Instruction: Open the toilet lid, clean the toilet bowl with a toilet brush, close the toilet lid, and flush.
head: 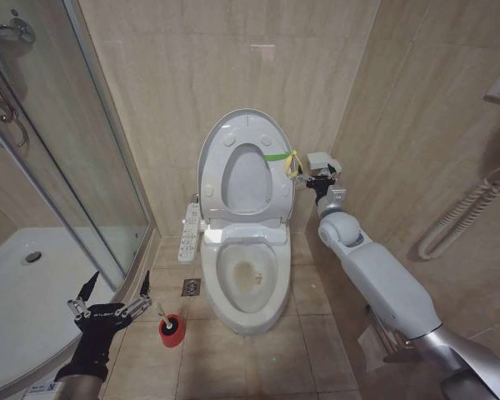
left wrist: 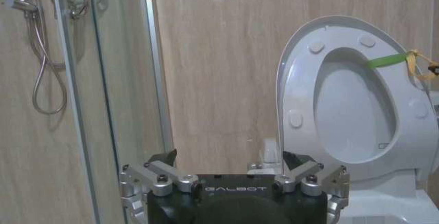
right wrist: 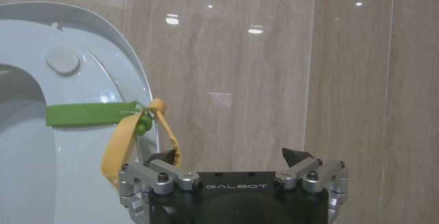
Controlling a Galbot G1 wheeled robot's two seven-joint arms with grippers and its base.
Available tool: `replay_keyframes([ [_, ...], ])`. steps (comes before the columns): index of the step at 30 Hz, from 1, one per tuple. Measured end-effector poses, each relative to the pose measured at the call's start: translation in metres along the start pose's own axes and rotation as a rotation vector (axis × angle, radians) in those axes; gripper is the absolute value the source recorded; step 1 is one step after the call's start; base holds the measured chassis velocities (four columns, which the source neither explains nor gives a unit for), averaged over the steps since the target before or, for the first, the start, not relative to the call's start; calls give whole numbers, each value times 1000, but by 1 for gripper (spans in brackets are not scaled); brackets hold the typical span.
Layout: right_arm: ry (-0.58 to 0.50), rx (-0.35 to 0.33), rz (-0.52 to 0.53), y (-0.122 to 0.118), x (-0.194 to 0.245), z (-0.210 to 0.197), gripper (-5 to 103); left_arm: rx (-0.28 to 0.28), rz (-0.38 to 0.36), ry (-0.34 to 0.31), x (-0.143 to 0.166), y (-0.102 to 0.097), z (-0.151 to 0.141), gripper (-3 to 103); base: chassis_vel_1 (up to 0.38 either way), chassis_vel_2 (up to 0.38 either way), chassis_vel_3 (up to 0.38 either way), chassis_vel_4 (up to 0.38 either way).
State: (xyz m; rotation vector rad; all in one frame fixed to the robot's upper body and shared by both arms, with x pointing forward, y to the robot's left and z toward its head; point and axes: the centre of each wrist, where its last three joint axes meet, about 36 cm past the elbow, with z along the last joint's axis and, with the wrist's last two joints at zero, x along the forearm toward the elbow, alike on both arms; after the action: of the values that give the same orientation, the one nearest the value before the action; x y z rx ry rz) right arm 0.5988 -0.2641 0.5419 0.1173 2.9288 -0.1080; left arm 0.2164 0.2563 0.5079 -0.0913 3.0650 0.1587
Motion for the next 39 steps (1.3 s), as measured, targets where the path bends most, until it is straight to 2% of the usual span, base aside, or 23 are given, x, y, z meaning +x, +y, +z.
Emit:
replay_keyframes([
  [15, 0, 6, -24, -17, 26, -13, 100, 0, 0, 0, 0, 0, 0, 100, 0, 0, 0, 0],
  [23, 12, 9, -54, -16, 39, -13, 100, 0, 0, 0, 0, 0, 0, 100, 0, 0, 0, 0],
  [30, 2, -15, -52, -21, 48, -23, 100, 0, 0, 0, 0, 0, 0, 100, 0, 0, 0, 0],
  [39, 7, -59, -28, -34, 79, -23, 100, 0, 0, 0, 0, 0, 0, 100, 0, 0, 0, 0],
])
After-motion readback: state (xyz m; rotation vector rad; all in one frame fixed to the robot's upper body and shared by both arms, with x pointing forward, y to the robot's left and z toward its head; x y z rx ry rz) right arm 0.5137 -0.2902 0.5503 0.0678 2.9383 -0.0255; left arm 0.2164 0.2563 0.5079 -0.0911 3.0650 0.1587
